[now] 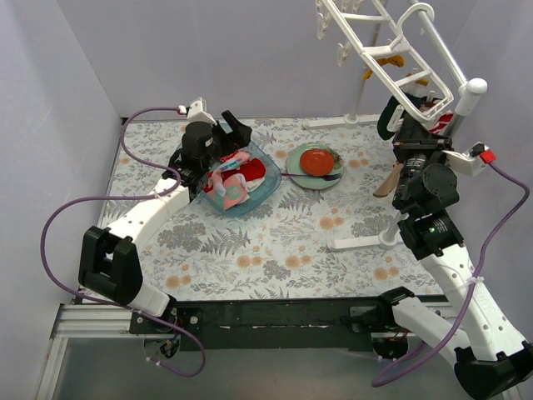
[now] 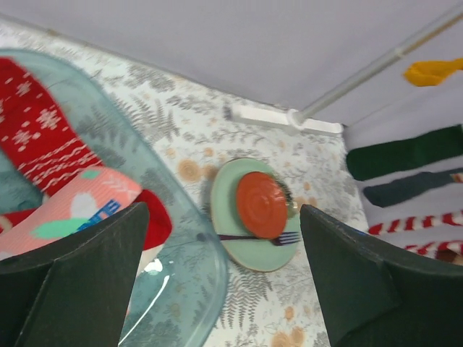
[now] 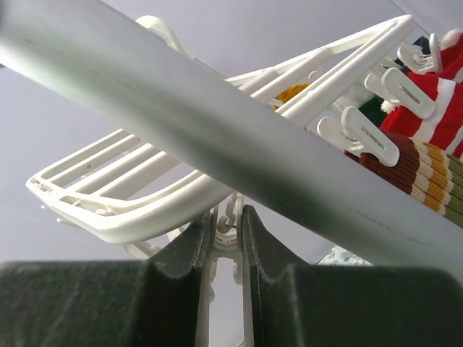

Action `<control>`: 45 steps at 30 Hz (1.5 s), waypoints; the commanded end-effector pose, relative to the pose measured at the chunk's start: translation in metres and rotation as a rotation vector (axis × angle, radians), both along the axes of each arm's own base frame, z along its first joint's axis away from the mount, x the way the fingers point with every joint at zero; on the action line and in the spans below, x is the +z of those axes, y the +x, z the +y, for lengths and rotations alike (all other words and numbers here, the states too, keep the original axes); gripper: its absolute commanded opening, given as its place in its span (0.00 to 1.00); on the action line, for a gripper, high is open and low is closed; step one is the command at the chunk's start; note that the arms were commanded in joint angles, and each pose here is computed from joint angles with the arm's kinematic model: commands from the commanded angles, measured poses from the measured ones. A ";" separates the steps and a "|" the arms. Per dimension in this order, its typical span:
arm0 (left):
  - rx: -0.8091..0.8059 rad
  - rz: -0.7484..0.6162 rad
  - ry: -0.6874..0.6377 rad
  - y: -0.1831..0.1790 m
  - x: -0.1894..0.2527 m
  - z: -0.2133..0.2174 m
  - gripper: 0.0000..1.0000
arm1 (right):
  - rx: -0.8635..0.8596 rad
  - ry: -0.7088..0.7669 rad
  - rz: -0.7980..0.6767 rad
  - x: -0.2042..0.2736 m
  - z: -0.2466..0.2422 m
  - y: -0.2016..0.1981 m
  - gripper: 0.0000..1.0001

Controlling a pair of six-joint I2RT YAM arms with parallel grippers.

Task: Remove the socks clipped to the hanger
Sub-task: Place the sock in the bin, then remove the sock from the hanger.

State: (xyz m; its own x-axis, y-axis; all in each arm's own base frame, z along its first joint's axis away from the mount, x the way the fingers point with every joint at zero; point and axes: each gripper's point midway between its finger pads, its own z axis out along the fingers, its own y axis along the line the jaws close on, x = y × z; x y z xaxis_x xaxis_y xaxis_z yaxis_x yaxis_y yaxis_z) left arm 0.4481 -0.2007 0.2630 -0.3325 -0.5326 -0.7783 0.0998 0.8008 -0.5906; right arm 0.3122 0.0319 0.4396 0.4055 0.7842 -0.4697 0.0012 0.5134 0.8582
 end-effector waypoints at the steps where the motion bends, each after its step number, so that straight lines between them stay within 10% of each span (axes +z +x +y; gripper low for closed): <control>1: -0.193 -0.200 -0.001 -0.026 0.081 -0.039 0.85 | 0.019 -0.048 -0.080 0.041 -0.001 -0.014 0.01; 11: -0.482 -0.306 -0.073 -0.077 0.124 -0.116 0.81 | 0.109 -0.374 -0.006 0.061 0.026 -0.004 0.01; 30: -0.560 -0.945 -0.481 -0.108 0.364 -0.146 0.66 | 0.131 -0.677 0.084 0.055 0.036 0.006 0.01; 45: -0.715 -1.119 -0.452 -0.107 0.349 -0.219 0.76 | 0.130 -0.774 0.144 0.038 0.033 0.005 0.01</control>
